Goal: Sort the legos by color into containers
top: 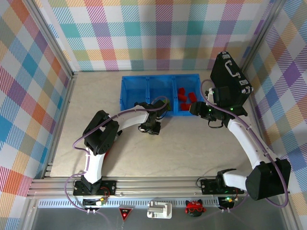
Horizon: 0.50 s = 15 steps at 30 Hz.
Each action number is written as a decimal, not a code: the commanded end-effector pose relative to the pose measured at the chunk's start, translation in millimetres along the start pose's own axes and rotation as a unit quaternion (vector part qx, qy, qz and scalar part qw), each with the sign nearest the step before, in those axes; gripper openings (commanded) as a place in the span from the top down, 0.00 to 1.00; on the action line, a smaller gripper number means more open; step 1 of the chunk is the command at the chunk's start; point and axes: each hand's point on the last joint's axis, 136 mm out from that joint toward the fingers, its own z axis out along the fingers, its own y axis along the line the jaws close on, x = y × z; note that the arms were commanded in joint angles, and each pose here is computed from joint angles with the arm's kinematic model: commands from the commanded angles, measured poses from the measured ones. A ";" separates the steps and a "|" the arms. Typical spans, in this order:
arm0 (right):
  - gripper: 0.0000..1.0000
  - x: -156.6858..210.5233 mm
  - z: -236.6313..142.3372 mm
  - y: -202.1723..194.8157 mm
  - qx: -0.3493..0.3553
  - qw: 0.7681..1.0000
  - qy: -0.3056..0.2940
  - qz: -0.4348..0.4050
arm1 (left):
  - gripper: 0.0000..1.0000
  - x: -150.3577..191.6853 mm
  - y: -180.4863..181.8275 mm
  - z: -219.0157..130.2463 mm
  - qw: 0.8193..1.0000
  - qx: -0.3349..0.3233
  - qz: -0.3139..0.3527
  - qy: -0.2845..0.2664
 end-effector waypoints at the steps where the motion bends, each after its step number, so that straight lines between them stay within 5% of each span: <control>1: 0.38 -4.7 -3.5 5.6 -0.009 1.000 -0.006 -0.010 | 0.64 -1.4 1.6 -10.5 1.000 -0.009 0.007 -0.006; 15: 0.39 -6.8 -7.1 6.4 -0.008 1.000 -0.013 -0.013 | 0.66 -20.9 23.8 -69.3 0.998 -0.011 -0.004 -0.054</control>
